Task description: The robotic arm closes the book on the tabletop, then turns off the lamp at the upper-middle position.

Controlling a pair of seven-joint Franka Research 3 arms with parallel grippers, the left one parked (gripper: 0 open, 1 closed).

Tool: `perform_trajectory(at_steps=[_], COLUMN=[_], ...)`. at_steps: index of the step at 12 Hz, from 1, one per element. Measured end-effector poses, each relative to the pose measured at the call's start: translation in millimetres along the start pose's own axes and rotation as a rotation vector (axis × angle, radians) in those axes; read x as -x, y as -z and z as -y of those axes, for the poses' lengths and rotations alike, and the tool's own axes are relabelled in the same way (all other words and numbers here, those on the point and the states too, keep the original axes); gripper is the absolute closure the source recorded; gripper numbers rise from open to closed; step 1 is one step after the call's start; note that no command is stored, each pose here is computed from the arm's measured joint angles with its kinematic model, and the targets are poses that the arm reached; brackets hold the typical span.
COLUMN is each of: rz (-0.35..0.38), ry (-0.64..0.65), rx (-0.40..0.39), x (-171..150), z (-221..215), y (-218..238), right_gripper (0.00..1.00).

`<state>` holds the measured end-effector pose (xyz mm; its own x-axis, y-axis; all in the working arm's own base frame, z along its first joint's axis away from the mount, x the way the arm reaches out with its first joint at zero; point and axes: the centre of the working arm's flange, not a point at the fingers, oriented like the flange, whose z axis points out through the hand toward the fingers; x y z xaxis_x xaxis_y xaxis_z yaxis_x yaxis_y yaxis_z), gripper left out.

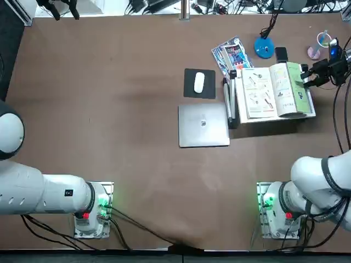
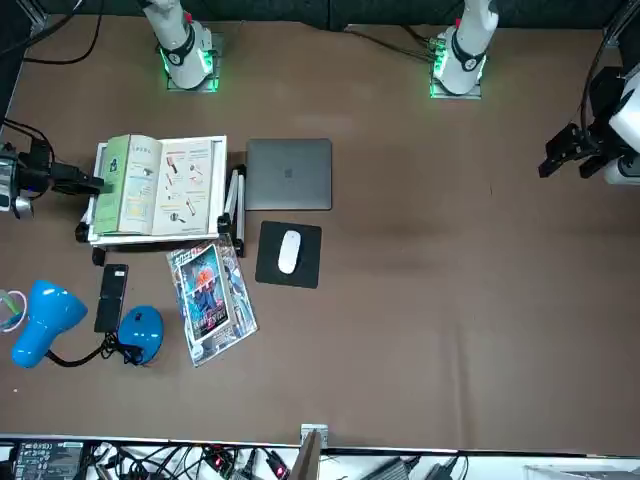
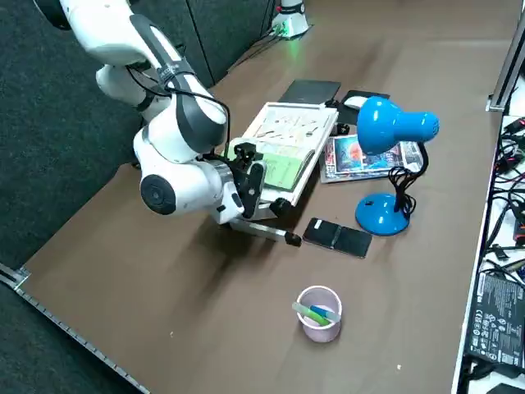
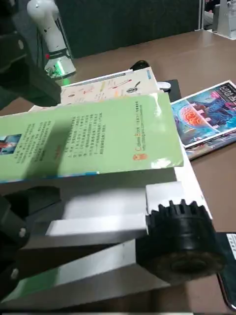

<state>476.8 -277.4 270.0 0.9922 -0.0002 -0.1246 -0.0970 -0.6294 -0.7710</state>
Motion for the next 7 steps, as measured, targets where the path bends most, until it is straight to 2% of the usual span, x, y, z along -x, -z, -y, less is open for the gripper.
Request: perform_trajectory(at_steps=[7], rz=[0.03], ry=[0.003], rx=[-0.029], x=[3.0], z=[1.7], y=[-10.8], right_gripper=[0.0])
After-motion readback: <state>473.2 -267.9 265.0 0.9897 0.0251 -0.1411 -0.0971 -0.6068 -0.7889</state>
